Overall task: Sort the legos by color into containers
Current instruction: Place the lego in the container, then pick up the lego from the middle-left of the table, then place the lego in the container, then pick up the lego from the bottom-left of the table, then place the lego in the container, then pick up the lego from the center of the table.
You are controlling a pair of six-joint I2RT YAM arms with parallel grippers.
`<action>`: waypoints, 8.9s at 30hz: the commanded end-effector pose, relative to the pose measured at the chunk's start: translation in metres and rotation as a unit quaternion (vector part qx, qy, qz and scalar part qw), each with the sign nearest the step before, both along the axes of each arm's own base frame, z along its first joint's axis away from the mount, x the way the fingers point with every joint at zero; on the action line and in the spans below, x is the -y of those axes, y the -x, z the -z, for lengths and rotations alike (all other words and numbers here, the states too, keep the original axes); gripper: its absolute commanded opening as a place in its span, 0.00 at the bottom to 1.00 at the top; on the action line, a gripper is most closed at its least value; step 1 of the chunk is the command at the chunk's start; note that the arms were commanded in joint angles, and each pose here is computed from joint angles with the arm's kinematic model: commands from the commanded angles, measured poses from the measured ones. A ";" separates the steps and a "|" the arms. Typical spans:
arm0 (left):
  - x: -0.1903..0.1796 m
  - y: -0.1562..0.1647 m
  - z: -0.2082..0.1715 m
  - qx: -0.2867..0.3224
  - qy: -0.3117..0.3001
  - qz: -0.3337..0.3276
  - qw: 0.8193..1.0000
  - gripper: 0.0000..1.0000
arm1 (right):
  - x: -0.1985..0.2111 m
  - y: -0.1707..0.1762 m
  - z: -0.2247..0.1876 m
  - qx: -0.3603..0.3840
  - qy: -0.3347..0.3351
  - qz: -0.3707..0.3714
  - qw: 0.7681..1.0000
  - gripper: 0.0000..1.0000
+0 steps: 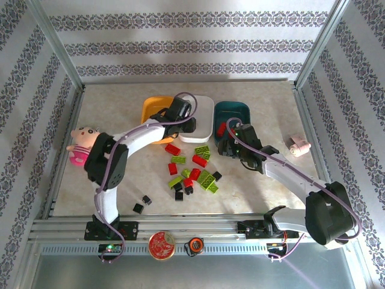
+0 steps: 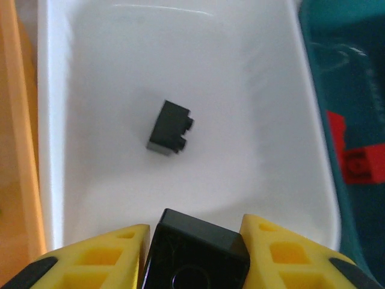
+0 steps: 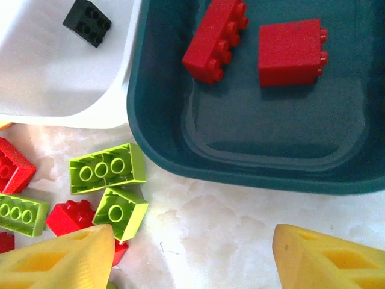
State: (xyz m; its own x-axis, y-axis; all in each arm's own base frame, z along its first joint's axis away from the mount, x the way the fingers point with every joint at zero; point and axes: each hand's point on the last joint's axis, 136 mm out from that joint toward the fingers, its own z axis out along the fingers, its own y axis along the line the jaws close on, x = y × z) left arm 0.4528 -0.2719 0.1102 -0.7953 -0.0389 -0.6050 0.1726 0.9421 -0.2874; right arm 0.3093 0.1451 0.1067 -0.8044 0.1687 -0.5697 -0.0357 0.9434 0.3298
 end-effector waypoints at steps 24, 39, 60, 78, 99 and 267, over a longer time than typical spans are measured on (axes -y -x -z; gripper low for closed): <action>-0.061 0.170 -0.012 -0.037 -0.005 0.019 0.999 0.77 | -0.009 0.021 -0.001 -0.003 -0.027 -0.022 0.999 0.73; -0.143 0.296 0.050 -0.144 -0.117 -0.032 0.982 0.75 | -0.017 0.019 0.008 -0.007 -0.034 -0.028 0.999 0.73; -0.154 0.329 0.097 -0.198 -0.202 -0.020 0.959 0.61 | -0.014 0.018 0.005 0.000 -0.029 -0.028 0.999 0.73; -0.109 0.297 0.064 -0.125 -0.167 0.022 0.978 0.25 | -0.005 0.019 0.008 0.001 -0.029 -0.015 0.999 0.73; 0.033 0.010 -0.003 -0.009 -0.042 0.054 0.998 0.21 | 0.004 0.019 0.017 -0.003 -0.024 0.001 1.000 0.73; -0.090 0.206 -0.020 0.043 0.112 -0.011 0.993 1.00 | -0.121 0.025 0.076 -0.097 0.084 -0.213 0.969 0.39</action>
